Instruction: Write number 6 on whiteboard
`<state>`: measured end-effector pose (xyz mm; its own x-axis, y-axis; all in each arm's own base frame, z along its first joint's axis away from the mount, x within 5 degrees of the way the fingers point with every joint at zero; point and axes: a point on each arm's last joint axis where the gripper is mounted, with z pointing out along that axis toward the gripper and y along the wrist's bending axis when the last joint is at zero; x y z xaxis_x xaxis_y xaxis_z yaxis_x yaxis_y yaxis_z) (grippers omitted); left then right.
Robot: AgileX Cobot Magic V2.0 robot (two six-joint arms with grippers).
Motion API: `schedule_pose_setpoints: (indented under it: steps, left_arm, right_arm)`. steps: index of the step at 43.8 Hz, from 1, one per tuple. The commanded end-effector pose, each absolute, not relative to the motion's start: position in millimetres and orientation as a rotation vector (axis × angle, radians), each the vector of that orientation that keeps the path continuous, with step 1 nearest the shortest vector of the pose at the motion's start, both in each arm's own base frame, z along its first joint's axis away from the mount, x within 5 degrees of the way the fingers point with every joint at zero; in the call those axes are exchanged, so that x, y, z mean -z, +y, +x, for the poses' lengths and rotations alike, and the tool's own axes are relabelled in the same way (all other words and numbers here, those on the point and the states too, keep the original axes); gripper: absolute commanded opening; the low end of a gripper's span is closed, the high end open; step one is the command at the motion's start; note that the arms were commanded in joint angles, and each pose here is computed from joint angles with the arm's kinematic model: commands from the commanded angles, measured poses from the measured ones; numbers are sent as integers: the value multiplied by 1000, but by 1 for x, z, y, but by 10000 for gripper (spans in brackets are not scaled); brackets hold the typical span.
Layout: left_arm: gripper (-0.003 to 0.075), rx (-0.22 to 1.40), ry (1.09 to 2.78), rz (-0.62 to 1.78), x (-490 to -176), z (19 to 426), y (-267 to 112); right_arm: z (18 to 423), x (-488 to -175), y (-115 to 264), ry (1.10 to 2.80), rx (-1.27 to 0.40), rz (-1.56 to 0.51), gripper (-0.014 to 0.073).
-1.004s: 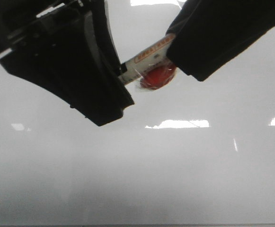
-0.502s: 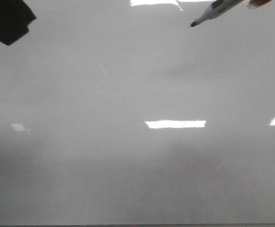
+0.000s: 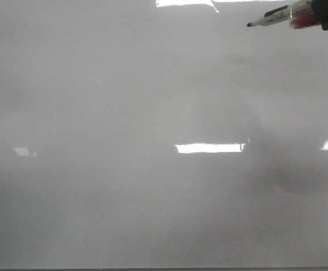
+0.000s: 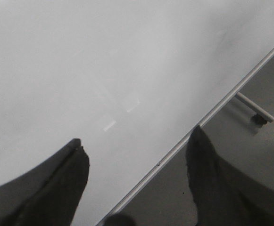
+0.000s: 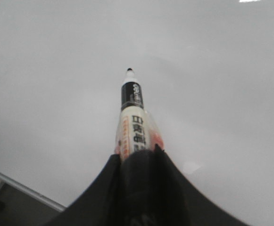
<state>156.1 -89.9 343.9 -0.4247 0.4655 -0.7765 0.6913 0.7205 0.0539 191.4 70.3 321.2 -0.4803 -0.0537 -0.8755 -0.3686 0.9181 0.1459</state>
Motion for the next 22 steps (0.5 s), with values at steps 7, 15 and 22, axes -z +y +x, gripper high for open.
schedule_pose_setpoints:
  steps: [7, 15, 22]
  left_arm:
    - [441, 362, 2026, 813, -356, 162, -92]
    - [440, 357, 2009, 801, -358, 164, -92]
    - [440, 356, 2008, 800, -358, 164, -92]
  right_arm:
    - [215, -337, 70, 1927, -366, -208, -68]
    - [231, -344, 75, 1921, -364, -205, -68]
    - [245, -346, 78, 1913, -356, -196, -68]
